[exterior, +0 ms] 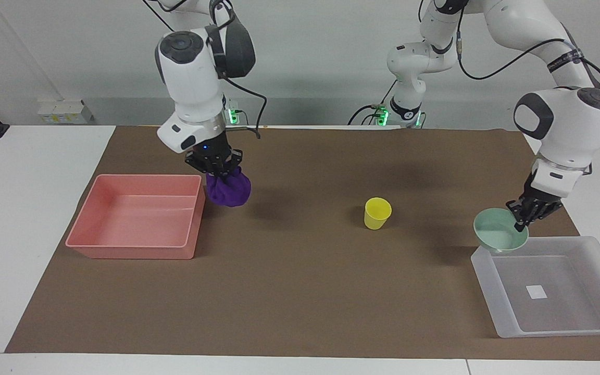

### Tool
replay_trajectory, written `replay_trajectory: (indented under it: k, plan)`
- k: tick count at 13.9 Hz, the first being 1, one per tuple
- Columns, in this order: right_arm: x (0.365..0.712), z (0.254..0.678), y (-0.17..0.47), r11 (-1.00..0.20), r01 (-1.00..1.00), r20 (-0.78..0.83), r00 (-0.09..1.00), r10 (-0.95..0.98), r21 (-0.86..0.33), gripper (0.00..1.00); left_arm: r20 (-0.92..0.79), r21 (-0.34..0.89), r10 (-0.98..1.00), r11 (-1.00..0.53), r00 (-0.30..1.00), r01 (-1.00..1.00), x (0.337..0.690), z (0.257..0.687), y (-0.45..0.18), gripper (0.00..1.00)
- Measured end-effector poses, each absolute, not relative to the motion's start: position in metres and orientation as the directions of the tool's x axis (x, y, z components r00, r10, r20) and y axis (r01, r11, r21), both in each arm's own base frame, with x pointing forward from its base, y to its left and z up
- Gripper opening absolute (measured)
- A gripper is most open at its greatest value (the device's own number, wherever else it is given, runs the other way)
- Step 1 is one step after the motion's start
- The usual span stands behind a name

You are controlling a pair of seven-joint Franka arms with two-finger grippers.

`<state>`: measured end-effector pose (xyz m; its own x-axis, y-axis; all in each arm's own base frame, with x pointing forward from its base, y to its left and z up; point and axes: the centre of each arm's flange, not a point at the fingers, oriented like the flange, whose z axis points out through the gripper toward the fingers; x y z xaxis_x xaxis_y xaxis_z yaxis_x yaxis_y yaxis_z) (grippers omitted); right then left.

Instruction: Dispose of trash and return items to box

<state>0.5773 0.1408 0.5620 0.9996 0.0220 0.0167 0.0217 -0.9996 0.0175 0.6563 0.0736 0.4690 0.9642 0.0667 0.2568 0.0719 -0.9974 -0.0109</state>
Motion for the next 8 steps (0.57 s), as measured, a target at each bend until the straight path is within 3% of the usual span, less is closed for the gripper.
replay_trajectory:
  k: [4, 8]
  plan:
    - [0.57, 0.601, 0.079, -0.996, 0.066, 0.014, 0.998, 0.067, 0.053, 0.07, 0.262, -0.011, 0.115, -0.992, 0.958, 0.122, 0.716, 0.45, 0.118, 0.03]
    - [0.579, 0.58, -0.021, -0.994, 0.089, 0.025, 0.996, 0.091, 0.062, 0.07, 0.24, 0.0, 0.146, -0.989, 0.96, 0.151, 0.742, 0.395, 0.145, 0.03]
